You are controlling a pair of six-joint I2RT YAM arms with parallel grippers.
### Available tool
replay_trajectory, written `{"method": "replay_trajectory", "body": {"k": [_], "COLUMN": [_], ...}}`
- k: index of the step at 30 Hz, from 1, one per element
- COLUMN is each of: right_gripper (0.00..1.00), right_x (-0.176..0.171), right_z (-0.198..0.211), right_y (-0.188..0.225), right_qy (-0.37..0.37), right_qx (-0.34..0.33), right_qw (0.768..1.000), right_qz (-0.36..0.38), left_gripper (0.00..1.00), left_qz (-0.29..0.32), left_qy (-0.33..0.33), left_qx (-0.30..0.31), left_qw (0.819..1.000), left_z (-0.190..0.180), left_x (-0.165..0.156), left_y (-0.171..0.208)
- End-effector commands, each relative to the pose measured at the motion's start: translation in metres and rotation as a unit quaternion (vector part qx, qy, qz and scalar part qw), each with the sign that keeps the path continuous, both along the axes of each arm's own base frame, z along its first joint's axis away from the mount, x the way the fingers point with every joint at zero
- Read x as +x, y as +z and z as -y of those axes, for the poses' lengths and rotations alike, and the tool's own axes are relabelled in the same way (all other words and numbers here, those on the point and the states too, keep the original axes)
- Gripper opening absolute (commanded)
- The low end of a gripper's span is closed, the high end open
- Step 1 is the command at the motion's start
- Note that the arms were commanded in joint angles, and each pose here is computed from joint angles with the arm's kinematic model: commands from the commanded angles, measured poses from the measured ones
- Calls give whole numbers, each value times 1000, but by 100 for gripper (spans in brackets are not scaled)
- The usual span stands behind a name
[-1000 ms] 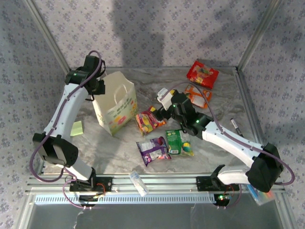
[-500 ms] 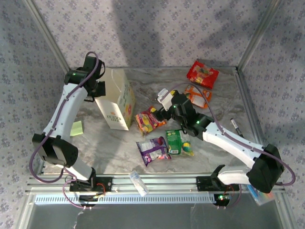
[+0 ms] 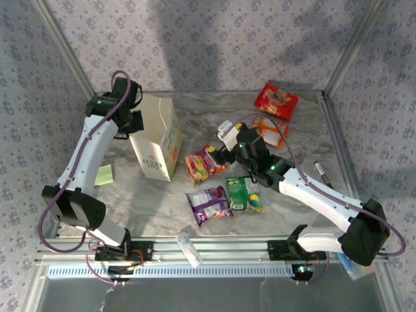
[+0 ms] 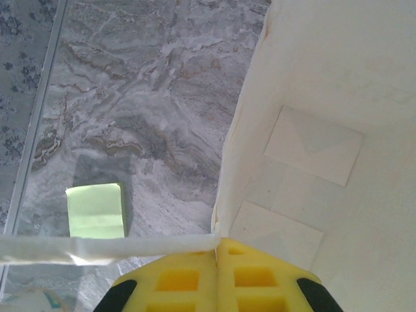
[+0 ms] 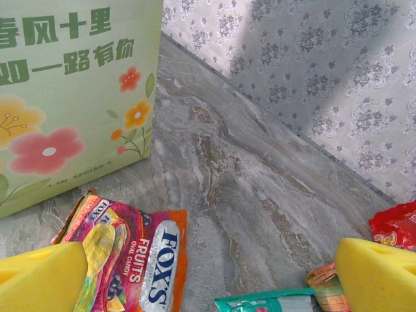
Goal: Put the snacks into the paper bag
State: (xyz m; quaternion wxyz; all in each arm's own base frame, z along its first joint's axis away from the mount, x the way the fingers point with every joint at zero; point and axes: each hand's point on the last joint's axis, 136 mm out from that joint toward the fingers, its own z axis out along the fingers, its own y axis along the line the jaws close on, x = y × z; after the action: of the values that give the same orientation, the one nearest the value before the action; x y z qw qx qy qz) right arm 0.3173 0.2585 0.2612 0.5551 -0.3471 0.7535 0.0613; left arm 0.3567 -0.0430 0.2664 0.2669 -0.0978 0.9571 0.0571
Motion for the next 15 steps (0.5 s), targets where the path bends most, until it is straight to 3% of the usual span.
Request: {"method": "replay_trajectory", "body": {"k": [1,15], "right_gripper": [100,100], "right_x": [-1,2], "right_z": [7,8], "right_y": [4,4], "right_qy": [-11,-11], "right_qx": [5,10], "right_qw": [1000,1000], "right_qz": [5,2], "left_gripper": [6,15], "left_qz": [-9,-13], "left_qy": [26,25], "left_qx": [-3,8], "left_qw": [1000,1000], "left_z": [-1,0], "left_x": [-13,-26], "left_y": [-6,-8]}}
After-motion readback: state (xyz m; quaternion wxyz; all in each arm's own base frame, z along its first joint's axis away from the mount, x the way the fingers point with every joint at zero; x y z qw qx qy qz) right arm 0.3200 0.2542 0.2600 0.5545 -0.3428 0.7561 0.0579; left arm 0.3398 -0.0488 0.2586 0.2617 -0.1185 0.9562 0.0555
